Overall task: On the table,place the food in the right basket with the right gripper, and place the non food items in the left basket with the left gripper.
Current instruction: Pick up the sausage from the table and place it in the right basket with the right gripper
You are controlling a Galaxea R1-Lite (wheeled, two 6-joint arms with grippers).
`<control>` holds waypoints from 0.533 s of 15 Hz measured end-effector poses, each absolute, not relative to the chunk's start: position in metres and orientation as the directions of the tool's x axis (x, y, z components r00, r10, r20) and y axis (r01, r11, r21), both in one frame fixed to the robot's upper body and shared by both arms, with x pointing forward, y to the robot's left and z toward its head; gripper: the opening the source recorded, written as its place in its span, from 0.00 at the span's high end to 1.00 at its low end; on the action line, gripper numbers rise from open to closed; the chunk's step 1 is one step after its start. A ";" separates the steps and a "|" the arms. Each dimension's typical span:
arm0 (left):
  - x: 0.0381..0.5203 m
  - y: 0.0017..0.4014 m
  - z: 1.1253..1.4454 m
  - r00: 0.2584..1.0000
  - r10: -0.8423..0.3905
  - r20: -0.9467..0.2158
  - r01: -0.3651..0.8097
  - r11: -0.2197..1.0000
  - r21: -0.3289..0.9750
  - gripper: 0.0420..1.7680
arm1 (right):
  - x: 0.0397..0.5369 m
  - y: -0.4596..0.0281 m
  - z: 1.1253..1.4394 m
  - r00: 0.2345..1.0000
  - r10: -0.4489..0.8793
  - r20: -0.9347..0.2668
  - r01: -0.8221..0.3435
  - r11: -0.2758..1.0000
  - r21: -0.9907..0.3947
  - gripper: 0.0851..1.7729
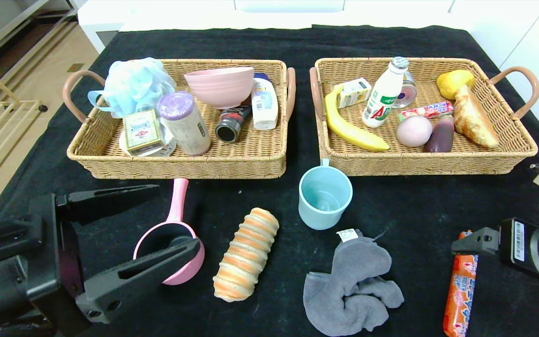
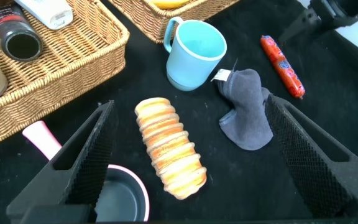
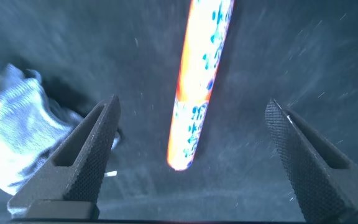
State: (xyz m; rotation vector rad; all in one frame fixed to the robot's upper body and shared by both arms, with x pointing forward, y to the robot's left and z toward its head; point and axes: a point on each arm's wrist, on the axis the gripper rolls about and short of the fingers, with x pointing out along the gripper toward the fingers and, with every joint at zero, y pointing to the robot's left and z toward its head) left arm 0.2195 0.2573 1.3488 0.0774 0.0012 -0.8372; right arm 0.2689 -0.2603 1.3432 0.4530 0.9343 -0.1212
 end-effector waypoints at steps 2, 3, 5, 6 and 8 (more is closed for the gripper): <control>0.219 0.257 1.348 0.669 -0.742 -0.033 0.742 0.666 0.069 0.03 | 0.274 -0.258 1.336 0.593 0.097 -0.799 0.299 0.895 0.331 0.04; 0.219 0.257 1.348 0.670 -0.742 -0.034 0.742 0.667 0.070 0.03 | 0.277 -0.257 1.332 0.599 0.102 -0.794 0.295 0.893 0.338 0.04; 0.219 0.257 1.348 0.670 -0.741 -0.034 0.741 0.667 0.071 0.03 | 0.284 -0.254 1.323 0.595 0.102 -0.797 0.297 0.893 0.337 0.04; 0.219 0.257 1.348 0.670 -0.742 -0.034 0.742 0.667 0.073 0.03 | 0.287 -0.253 1.318 0.583 0.094 -0.807 0.305 0.895 0.325 0.04; 0.219 0.257 1.348 0.670 -0.742 -0.034 0.742 0.667 0.073 0.03 | 0.292 -0.251 1.311 0.561 0.081 -0.824 0.323 0.895 0.307 0.04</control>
